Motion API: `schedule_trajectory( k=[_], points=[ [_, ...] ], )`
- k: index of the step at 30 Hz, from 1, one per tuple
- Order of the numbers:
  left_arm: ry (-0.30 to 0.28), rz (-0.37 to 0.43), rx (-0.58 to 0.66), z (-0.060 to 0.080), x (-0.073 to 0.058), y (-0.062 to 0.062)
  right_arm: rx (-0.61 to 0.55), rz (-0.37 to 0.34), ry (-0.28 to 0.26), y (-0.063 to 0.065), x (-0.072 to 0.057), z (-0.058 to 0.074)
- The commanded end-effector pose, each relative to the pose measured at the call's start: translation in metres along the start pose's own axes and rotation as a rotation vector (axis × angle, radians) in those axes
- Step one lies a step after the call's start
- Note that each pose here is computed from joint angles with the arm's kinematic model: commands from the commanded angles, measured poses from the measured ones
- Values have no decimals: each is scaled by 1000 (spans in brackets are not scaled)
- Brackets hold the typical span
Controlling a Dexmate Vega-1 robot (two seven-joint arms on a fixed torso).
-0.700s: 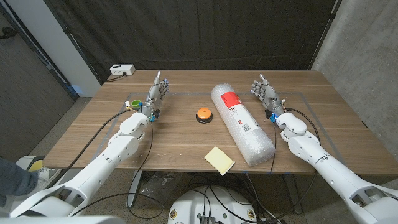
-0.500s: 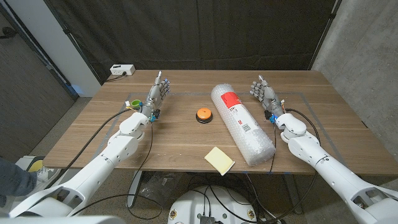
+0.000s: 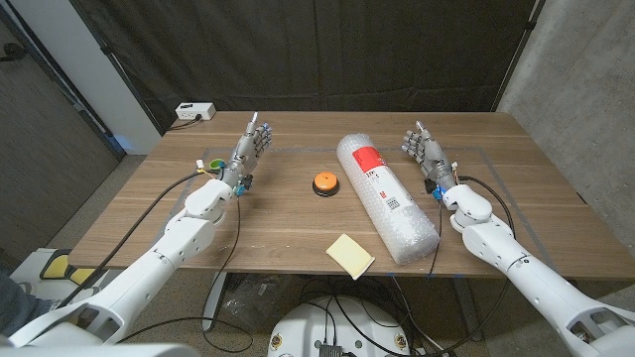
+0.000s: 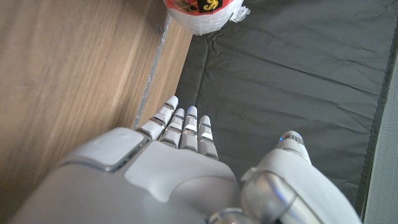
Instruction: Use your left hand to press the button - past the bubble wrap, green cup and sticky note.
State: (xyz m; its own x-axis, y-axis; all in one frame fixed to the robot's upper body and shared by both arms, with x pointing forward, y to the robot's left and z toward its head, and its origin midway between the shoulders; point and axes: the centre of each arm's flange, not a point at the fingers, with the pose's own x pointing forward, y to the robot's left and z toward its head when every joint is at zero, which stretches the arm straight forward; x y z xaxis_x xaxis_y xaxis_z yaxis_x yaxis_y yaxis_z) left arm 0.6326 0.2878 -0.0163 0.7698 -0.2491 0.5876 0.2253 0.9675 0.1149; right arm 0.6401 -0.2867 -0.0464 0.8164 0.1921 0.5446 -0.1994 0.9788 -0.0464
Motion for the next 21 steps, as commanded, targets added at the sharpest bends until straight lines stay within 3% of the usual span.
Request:
schedule_trajectory(
  k=[1,12,21],
  points=[
    [-58,-73,76,8,-8,1,-11,33,-89,-2,-7,20],
    [-118,-124,113,-2,-11,-14,21,36,-97,-8,-14,26],
    [-123,-106,221,-2,-24,-12,11,14,-78,-2,-14,27]
  ],
)
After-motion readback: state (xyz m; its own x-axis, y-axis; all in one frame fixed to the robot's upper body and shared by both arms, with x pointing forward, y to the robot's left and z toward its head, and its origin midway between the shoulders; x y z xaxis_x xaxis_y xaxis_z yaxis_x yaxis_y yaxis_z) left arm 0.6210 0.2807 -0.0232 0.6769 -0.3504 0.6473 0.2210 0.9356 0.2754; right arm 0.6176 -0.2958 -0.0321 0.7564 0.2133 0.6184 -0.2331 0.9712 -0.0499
